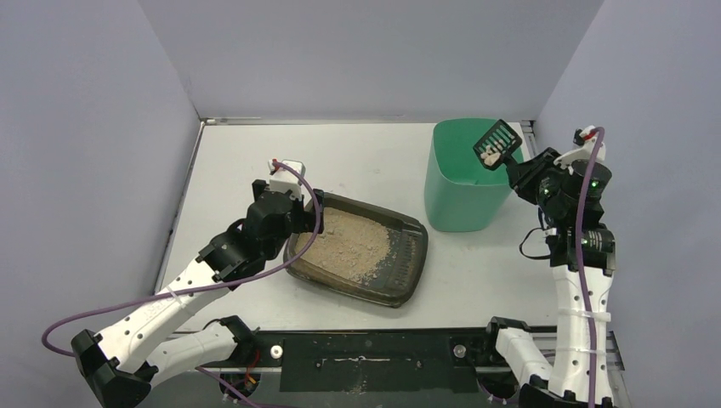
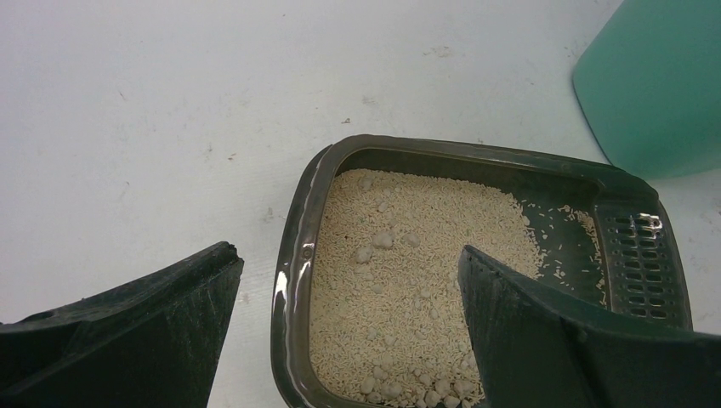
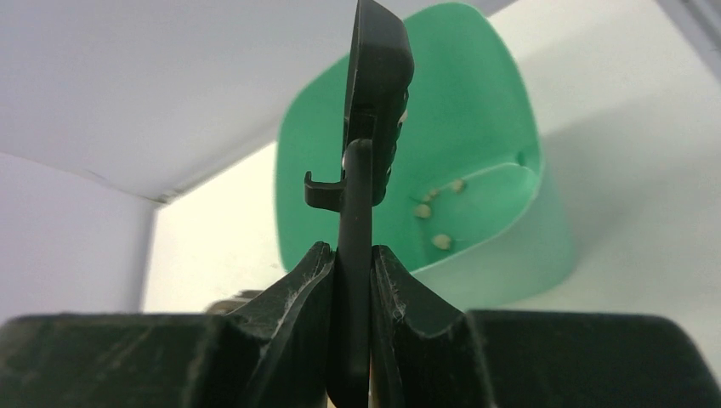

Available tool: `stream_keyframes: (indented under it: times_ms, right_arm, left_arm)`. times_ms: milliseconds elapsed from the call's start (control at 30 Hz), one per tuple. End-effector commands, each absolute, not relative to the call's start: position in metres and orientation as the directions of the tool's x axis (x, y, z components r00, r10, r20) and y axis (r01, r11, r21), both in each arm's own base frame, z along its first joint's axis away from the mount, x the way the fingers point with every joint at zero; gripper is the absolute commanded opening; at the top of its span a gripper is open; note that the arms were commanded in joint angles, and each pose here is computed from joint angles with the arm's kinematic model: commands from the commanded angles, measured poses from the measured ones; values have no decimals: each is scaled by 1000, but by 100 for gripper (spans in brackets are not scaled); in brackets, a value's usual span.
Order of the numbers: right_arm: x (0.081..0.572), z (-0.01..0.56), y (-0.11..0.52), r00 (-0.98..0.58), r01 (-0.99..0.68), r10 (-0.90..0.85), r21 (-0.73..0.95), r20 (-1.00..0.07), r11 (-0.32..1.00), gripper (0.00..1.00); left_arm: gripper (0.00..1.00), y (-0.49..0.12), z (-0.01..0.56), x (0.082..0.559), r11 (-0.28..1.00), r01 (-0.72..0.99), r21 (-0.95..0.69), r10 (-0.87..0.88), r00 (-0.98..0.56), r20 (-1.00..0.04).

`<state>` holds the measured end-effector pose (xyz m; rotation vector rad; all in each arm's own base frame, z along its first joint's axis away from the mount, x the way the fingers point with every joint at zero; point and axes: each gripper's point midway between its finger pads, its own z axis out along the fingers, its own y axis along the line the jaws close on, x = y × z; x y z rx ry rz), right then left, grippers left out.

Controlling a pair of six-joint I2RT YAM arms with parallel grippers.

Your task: Clean the litter box

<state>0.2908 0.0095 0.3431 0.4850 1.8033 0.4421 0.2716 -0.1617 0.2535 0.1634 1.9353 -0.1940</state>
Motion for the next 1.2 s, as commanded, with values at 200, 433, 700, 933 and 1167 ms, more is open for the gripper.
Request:
stream_keyframes:
  times_ms: [200, 433, 700, 933, 1167]
  right_arm:
    - [288, 328, -10, -399, 70, 129, 110, -908, 991, 0]
    - [295, 337, -19, -451, 106, -52, -111, -891, 988, 0]
    - [301, 362, -7, -409, 10, -265, -294, -873, 956, 0]
    - [297, 380, 6, -361, -79, -482, -489, -798, 869, 0]
    - [292, 384, 17, -402, -101, -618, -639, -675, 763, 0]
  left_arm:
    - [97, -161, 268, 273, 976, 201, -79, -10, -321, -947]
    - [97, -161, 268, 273, 977, 199, -75, -8, -321, -947]
    - [97, -160, 265, 275, 980, 192, -59, 7, -327, -945]
    - [97, -158, 260, 278, 983, 179, -45, 19, -338, -941]
    - [97, -153, 255, 283, 986, 161, -39, 20, -351, -936]
